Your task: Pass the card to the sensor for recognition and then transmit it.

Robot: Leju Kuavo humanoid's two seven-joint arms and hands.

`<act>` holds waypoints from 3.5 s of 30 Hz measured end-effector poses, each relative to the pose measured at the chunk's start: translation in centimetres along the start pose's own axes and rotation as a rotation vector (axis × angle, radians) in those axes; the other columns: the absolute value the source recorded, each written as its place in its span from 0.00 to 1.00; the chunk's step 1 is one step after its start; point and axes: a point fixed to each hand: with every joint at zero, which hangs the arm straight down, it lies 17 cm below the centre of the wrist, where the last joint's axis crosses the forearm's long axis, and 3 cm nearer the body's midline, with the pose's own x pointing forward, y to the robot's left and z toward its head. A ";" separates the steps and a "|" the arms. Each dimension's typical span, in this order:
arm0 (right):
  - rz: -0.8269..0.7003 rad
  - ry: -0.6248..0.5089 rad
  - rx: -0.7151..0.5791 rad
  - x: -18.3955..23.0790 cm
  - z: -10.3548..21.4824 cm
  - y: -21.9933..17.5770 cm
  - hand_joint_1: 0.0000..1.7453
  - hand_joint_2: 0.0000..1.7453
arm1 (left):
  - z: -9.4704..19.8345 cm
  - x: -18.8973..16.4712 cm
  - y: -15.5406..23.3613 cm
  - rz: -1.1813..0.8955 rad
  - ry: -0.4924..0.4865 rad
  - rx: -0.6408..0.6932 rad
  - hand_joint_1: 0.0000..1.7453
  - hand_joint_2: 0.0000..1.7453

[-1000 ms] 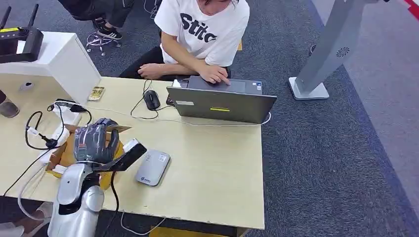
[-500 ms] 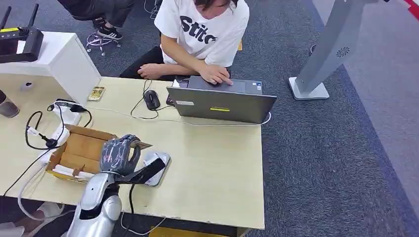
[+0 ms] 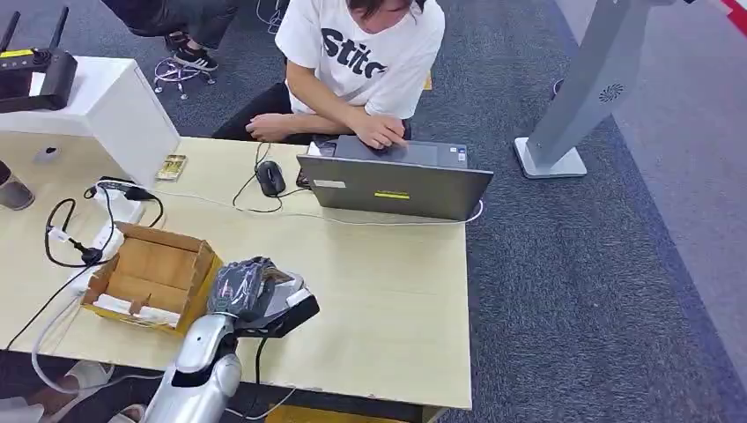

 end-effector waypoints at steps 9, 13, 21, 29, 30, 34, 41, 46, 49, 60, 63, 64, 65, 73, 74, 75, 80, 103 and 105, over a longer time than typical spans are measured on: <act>0.005 0.010 0.009 -0.1 0.0 0.3 0.00 1.00 | -0.6 -0.5 -1.2 -0.039 0.018 -0.046 1.00 1.00; 0.004 0.011 0.013 -0.1 0.1 0.3 0.00 1.00 | -0.8 -0.9 -1.2 -0.049 0.028 -0.040 1.00 1.00; -0.017 0.014 0.008 -0.2 0.1 0.3 0.00 1.00 | -0.9 -3.1 0.7 -0.094 0.050 -0.010 1.00 1.00; -0.025 0.017 0.006 -0.4 0.1 0.3 0.00 1.00 | -1.0 -6.6 5.9 -0.205 0.069 0.079 1.00 1.00; -0.026 0.018 0.005 -0.4 0.1 0.3 0.00 1.00 | -1.0 -7.3 7.3 -0.232 0.073 0.101 1.00 1.00; -0.013 0.018 0.004 -0.5 0.1 0.3 0.00 1.00 | -1.7 -10.0 13.6 -0.324 0.104 0.180 1.00 1.00; 0.019 0.006 -0.005 -0.4 0.0 0.1 0.00 1.00 | -1.7 -13.7 26.0 -0.474 0.185 0.366 1.00 1.00; 0.028 0.007 -0.012 -0.4 0.0 0.0 0.00 1.00 | -1.2 -14.3 29.2 -0.501 0.213 0.425 1.00 1.00; 0.034 0.010 -0.014 -0.4 0.0 -0.1 0.00 1.00 | -0.9 -14.4 30.3 -0.505 0.234 0.455 0.95 1.00; 0.017 0.015 -0.014 -0.5 0.0 -0.1 0.00 1.00 | -0.3 -11.2 34.0 -0.473 0.225 0.582 0.00 1.00; 0.009 0.018 -0.015 -0.5 0.0 -0.1 0.00 1.00 | 0.3 -10.2 35.0 -0.465 0.199 0.616 0.00 1.00; 0.005 0.019 -0.015 -0.6 0.0 -0.1 0.00 1.00 | 0.6 -9.8 35.1 -0.466 0.184 0.624 0.00 1.00; -0.004 0.022 -0.017 -0.6 0.0 -0.1 0.00 1.00 | 0.9 -9.3 35.0 -0.460 0.161 0.628 0.00 1.00; -0.077 0.061 -0.031 -1.4 0.0 -0.3 0.00 1.00 | 3.3 -7.9 29.9 -0.278 0.049 0.491 0.00 1.00; -0.089 0.066 -0.032 -1.4 0.0 -0.3 0.00 1.00 | 3.6 -8.3 28.6 -0.251 0.048 0.446 0.00 1.00; -0.098 0.067 -0.032 -1.5 0.0 -0.3 0.00 1.00 | 4.1 -8.9 27.6 -0.235 0.047 0.409 0.00 1.00; -0.141 0.067 -0.033 -1.5 0.1 -0.2 0.00 1.00 | 7.4 -11.3 23.9 -0.219 0.040 0.288 0.00 1.00; -0.163 0.091 -0.022 -1.7 0.3 0.5 0.00 1.00 | 15.2 -19.0 14.4 -0.377 0.257 -0.038 0.00 1.00; -0.154 0.088 -0.023 -1.6 0.3 0.5 0.00 1.00 | 15.4 -19.9 13.3 -0.371 0.282 -0.070 0.00 1.00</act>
